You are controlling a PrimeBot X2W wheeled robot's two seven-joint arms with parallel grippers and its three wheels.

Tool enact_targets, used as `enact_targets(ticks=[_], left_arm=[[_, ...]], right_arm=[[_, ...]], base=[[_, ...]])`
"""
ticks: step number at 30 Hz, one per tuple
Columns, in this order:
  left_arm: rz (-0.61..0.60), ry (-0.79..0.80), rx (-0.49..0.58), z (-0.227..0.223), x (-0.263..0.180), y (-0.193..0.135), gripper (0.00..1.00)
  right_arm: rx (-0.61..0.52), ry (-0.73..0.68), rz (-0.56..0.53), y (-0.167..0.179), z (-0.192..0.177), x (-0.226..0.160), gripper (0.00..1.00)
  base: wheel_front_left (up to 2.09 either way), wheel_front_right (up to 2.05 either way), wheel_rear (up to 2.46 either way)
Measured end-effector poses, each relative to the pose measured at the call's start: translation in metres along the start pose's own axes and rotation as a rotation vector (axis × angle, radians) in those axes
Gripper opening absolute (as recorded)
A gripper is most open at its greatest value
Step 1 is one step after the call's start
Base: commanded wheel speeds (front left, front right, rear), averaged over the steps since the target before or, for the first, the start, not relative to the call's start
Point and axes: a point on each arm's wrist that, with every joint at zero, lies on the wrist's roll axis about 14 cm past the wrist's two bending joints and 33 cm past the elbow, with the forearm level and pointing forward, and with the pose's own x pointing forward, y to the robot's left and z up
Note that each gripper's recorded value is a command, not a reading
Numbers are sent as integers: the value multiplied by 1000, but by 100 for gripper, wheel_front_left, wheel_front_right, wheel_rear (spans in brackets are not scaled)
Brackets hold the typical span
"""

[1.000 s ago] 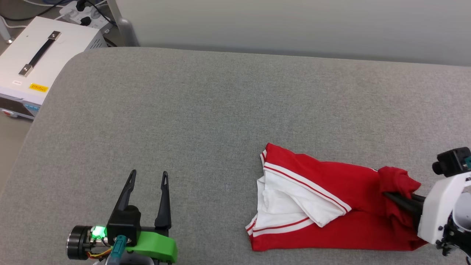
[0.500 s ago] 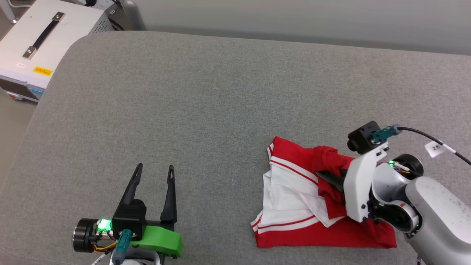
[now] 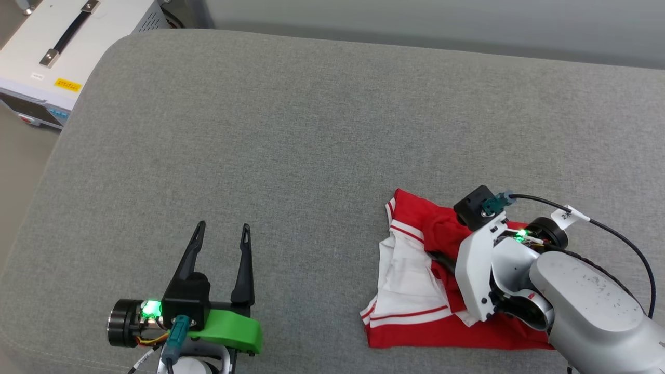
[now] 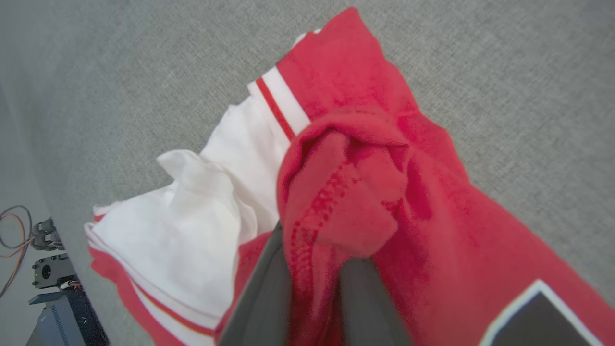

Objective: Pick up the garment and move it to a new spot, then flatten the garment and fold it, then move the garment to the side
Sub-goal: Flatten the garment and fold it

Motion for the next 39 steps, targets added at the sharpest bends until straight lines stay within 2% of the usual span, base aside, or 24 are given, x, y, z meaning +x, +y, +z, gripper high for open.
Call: enact_targets(ticks=[1, 5, 11, 13, 18, 24, 29, 33, 39], left_arm=[[0, -2, 0, 1, 0, 0, 100], [-1, -18, -3, 6, -2, 0, 100], [-6, -38, -8, 12, -7, -1, 100], [-17, -42, -11, 13, -8, -5, 100], [-42, -60, -16, 18, -7, -12, 100], [-69, -83, -19, 26, -8, -19, 100], [-79, -98, -14, 30, -10, -22, 100], [-80, -111, -16, 34, -13, -21, 100], [-71, -117, -17, 36, -21, -17, 100]], right_arm=[[-4, -15, -2, 0, 2, -1, 100], [-19, -141, -14, -1, 22, -15, 100], [-39, -406, -96, -22, 69, -68, 100], [-46, -476, -140, -31, 76, -88, 100], [-89, -684, -338, -67, 95, -145, 100], [-103, -893, -570, -88, 88, -201, 100], [-112, -968, -702, -87, 70, -226, 100], [-78, -1006, -750, -77, 57, -232, 100], [-32, -983, -748, -56, 34, -223, 100]], base=[[0, 0, 0], [0, 0, 0], [0, 0, 0], [0, 0, 0], [0, 0, 0], [0, 0, 0], [0, 0, 0], [0, 0, 0], [0, 0, 0]])
